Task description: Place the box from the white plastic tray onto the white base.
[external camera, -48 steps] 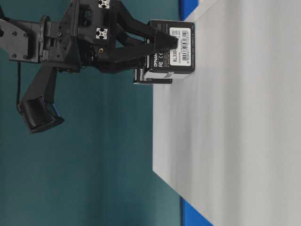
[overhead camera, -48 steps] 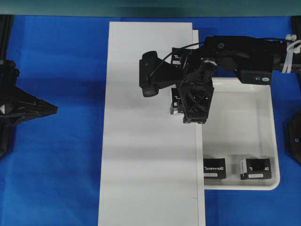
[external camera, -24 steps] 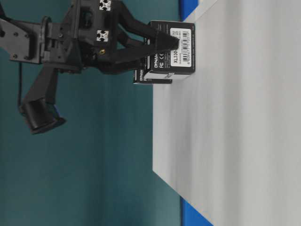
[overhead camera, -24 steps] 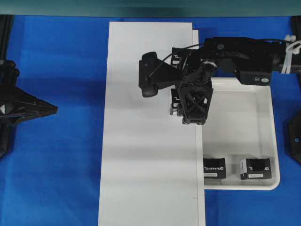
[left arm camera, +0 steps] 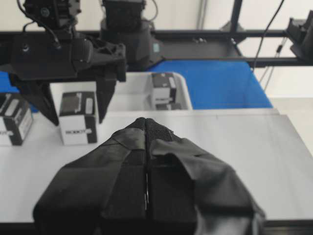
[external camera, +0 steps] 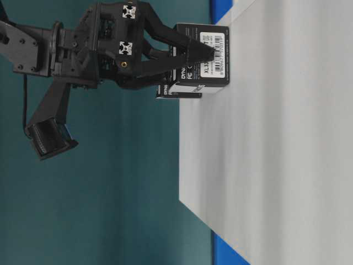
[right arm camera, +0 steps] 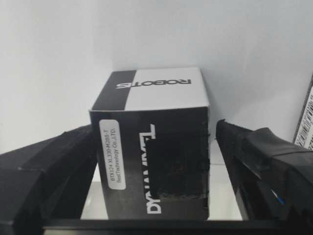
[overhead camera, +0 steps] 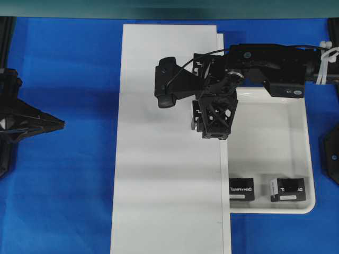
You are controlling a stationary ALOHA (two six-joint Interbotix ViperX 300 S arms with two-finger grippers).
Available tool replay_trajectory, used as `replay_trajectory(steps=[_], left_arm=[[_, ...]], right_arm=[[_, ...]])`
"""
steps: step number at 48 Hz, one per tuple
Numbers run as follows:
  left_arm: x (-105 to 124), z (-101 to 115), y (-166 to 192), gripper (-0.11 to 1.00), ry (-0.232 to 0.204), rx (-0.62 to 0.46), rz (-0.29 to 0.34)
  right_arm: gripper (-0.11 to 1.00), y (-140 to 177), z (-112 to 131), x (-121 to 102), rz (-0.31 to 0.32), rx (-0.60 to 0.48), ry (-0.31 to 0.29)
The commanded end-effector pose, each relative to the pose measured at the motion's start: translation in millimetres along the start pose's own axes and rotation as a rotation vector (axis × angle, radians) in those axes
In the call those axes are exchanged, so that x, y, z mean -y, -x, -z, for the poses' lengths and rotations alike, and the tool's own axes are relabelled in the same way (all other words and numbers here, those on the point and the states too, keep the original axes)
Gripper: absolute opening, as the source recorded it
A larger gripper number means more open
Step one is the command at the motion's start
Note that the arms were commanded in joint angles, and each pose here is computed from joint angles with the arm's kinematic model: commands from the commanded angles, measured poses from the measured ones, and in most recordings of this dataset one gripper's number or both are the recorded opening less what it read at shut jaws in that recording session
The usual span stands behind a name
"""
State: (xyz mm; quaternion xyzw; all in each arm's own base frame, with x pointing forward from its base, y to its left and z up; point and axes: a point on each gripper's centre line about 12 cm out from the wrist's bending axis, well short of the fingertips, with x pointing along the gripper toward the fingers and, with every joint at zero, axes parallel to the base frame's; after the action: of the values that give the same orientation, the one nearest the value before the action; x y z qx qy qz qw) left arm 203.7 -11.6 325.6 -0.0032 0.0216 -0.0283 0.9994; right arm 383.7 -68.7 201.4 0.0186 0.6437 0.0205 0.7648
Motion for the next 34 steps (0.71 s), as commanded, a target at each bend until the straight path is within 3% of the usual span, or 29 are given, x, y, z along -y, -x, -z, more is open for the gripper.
replay_trajectory(steps=[1,12,22,34], left_arm=[[0.7,-11.1,-1.2,-0.07,-0.003,0.028,0.003],[1.0,-10.9,-1.2,-0.07,-0.003,0.026,0.005],[0.7,-11.5,-0.6,-0.07,-0.002,0.029,0.003],[1.0,-12.8,1.1,-0.07,-0.002,0.035,0.005]], right_arm=[[0.96,-1.4,-2.0,-3.0,0.004,-0.007,0.005],[0.96,17.4,-1.5,-2.3,0.021,0.004,-0.005],[0.96,57.3,-0.8,-6.2,0.034,0.082,-0.008],[0.96,105.6,17.2,-14.7,0.039,0.139,0.000]])
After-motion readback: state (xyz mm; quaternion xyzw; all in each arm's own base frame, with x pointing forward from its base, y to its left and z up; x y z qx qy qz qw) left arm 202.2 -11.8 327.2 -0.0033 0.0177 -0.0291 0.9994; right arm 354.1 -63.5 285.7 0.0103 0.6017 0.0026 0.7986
